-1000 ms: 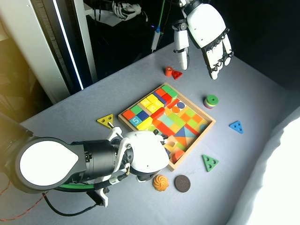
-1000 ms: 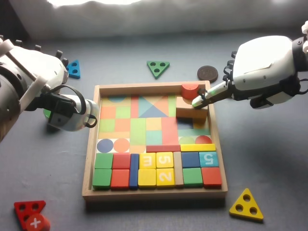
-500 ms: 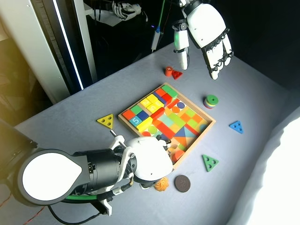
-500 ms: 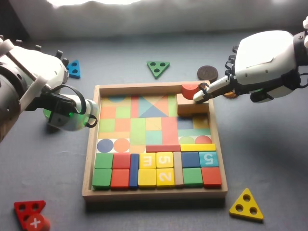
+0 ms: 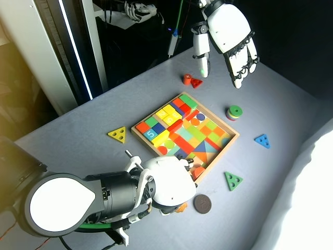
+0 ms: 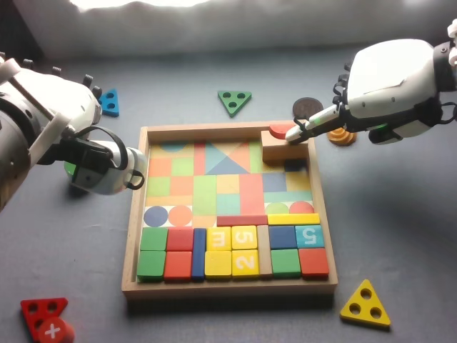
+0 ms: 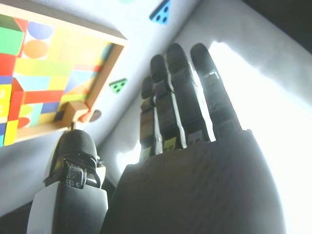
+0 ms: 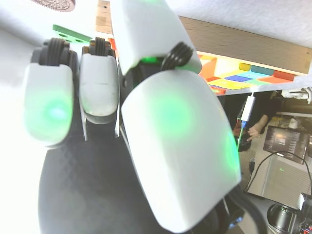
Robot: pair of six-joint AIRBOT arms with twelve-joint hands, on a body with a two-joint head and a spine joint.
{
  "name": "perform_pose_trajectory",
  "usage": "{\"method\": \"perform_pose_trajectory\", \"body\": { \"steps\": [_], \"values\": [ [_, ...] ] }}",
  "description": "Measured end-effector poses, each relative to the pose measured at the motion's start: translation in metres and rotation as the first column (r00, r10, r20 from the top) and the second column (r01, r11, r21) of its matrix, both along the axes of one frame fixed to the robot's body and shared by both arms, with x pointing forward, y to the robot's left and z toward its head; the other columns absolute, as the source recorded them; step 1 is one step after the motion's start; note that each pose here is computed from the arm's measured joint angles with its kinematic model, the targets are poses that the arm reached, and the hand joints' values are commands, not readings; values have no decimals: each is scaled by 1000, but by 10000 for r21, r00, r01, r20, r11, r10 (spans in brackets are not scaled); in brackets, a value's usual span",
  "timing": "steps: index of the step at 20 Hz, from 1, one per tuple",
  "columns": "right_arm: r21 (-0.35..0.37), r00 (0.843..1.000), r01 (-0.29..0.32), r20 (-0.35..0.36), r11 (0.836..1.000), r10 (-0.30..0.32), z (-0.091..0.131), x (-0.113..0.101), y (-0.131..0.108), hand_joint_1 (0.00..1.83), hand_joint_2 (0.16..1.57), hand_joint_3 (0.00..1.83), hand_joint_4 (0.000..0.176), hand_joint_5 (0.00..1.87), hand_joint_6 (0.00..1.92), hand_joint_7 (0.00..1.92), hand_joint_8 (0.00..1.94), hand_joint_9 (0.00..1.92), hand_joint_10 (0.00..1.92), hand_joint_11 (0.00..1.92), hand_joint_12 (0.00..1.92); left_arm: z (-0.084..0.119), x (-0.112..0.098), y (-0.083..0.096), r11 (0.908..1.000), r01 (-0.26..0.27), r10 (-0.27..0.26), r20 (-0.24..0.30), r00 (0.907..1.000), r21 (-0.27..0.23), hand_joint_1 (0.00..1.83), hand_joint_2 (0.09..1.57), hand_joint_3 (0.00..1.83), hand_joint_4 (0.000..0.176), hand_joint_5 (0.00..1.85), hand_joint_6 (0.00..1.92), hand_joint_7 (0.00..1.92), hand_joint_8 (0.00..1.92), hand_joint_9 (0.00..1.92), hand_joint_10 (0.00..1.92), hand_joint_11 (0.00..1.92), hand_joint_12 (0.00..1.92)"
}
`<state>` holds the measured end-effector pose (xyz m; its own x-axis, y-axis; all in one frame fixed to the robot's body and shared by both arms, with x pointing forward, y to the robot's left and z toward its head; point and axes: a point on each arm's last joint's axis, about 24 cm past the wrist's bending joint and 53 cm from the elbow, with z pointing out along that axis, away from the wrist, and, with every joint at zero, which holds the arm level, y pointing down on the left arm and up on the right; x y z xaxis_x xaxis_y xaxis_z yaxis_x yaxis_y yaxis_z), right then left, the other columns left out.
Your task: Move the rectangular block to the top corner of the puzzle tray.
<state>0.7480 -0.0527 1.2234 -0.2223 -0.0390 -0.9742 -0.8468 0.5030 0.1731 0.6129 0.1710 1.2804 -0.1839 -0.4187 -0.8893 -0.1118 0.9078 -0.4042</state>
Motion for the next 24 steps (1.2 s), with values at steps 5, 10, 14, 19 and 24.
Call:
{"method": "perform_pose_trajectory", "body": {
  "steps": [5,10,14,19,24],
  "values": [
    [-45,10000,69,66,10000,-69,-1,4,0,1791,1182,8,0,332,2,1270,1941,1529,1921,1651,1921,0,0,0,10000,-3,3,-4,10000,-1,0,1324,1,0,330,11,530,11,518,11,186,527],
    [-122,9997,53,220,9999,-51,0,5,-1,1799,1178,6,0,351,7,1280,1941,1532,1921,1655,1921,0,0,0,10000,-3,3,-4,10000,-1,0,1318,0,0,339,8,548,12,524,9,186,527],
    [-106,9997,70,237,9999,-67,0,6,0,1798,1173,4,0,315,0,1281,1941,1527,1921,1656,1921,0,0,0,10000,-3,3,-4,10000,-1,0,1327,3,0,378,17,584,20,556,17,208,536],
    [-128,9994,152,309,9998,-148,2,9,1,1783,1171,3,0,310,1,1317,1941,1542,1921,1659,1921,0,0,0,10000,-6,6,-9,10000,-1,0,1321,0,0,378,8,602,17,568,15,204,531],
    [-81,9989,328,339,9994,-325,5,13,1,1797,1168,1,0,298,1,1301,1941,1529,1921,1658,1921,0,0,0,10000,5,-5,-10,10000,-5,0,1322,0,0,382,6,624,18,574,12,192,529]
  ]
}}
